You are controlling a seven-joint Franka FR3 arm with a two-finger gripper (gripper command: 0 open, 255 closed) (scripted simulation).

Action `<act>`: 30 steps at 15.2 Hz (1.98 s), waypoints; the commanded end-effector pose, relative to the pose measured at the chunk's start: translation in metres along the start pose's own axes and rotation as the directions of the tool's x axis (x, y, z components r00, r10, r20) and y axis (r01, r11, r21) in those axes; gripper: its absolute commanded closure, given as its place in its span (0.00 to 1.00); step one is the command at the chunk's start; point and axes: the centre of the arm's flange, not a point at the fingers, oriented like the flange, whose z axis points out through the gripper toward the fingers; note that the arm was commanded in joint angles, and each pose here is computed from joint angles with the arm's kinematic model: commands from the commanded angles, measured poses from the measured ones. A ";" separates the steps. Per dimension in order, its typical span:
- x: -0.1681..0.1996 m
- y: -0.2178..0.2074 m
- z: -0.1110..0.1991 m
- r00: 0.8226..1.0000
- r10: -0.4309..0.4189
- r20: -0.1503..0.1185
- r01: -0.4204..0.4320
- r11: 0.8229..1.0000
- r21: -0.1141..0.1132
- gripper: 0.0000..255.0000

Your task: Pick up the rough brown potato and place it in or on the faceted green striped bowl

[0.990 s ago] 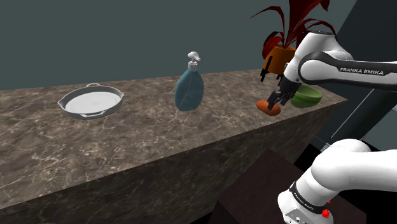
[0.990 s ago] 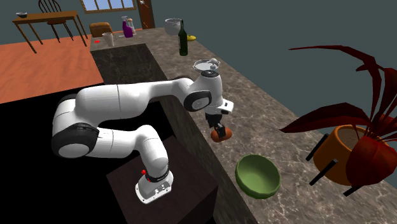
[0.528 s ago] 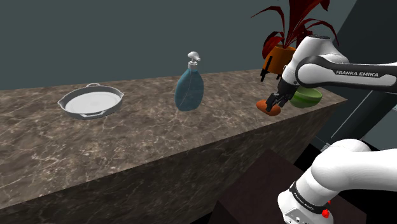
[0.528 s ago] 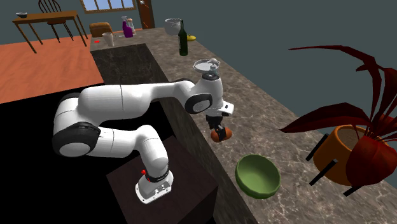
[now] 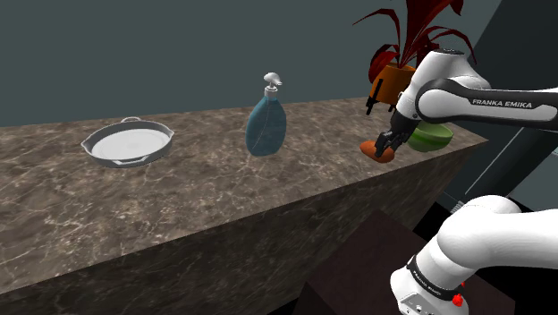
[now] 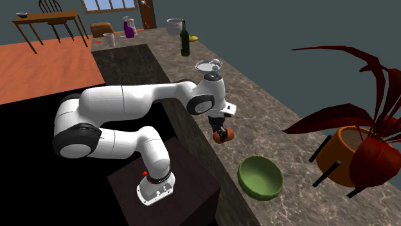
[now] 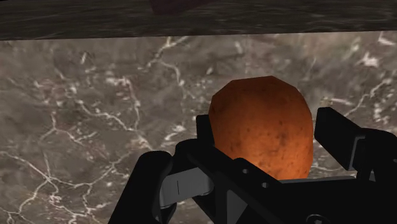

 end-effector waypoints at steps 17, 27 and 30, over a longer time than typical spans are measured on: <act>0.008 0.004 -0.068 1.000 0.000 0.001 0.000 1.000 0.000 1.00; 0.015 0.008 -0.120 1.000 0.000 0.001 0.000 1.000 0.000 1.00; 0.017 0.009 -0.136 1.000 0.000 0.001 0.000 1.000 0.000 1.00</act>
